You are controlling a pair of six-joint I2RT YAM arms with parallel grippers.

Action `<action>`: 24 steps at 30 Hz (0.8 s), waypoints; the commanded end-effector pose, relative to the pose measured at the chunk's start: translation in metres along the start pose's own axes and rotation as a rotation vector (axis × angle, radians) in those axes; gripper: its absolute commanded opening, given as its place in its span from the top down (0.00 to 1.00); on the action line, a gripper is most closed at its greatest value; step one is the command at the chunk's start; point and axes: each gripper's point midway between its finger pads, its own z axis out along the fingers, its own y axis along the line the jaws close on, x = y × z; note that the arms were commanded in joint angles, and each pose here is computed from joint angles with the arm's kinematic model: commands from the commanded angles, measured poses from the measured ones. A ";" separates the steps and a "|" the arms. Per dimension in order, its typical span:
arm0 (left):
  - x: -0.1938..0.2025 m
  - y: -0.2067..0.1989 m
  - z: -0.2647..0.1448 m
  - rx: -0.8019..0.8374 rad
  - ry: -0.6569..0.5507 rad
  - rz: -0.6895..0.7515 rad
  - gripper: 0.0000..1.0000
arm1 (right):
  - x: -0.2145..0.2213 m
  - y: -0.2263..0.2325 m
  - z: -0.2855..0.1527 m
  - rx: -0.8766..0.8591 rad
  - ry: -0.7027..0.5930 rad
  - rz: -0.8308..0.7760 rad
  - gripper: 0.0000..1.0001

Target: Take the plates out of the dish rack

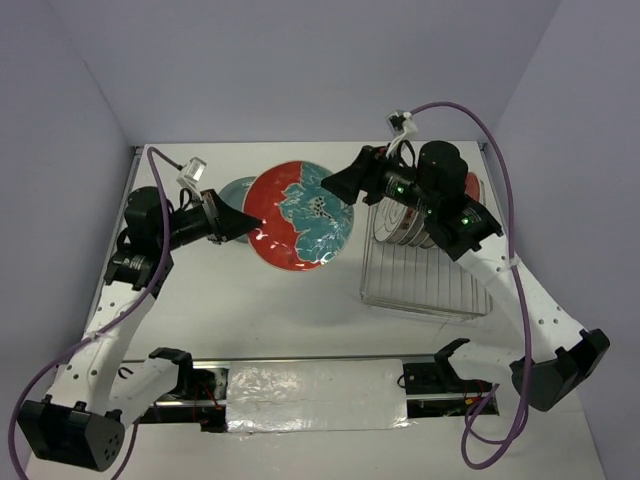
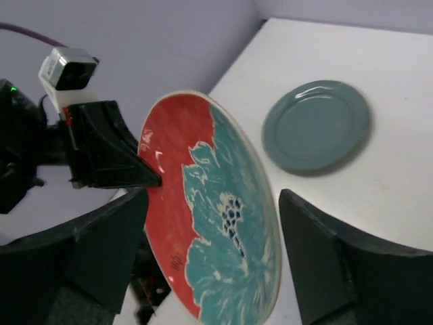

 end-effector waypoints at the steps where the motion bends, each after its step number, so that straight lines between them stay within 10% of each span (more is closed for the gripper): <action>1: -0.032 0.035 -0.007 -0.283 -0.137 0.004 1.00 | -0.036 0.000 -0.025 0.126 -0.165 -0.004 0.10; 6: -0.044 0.103 -0.026 -0.520 -0.197 -0.172 1.00 | -0.049 -0.044 -0.084 0.450 -0.288 -0.004 0.00; 24: -0.075 0.261 0.036 -0.544 -0.231 -0.444 1.00 | -0.021 -0.027 -0.154 0.442 -0.253 -0.146 0.00</action>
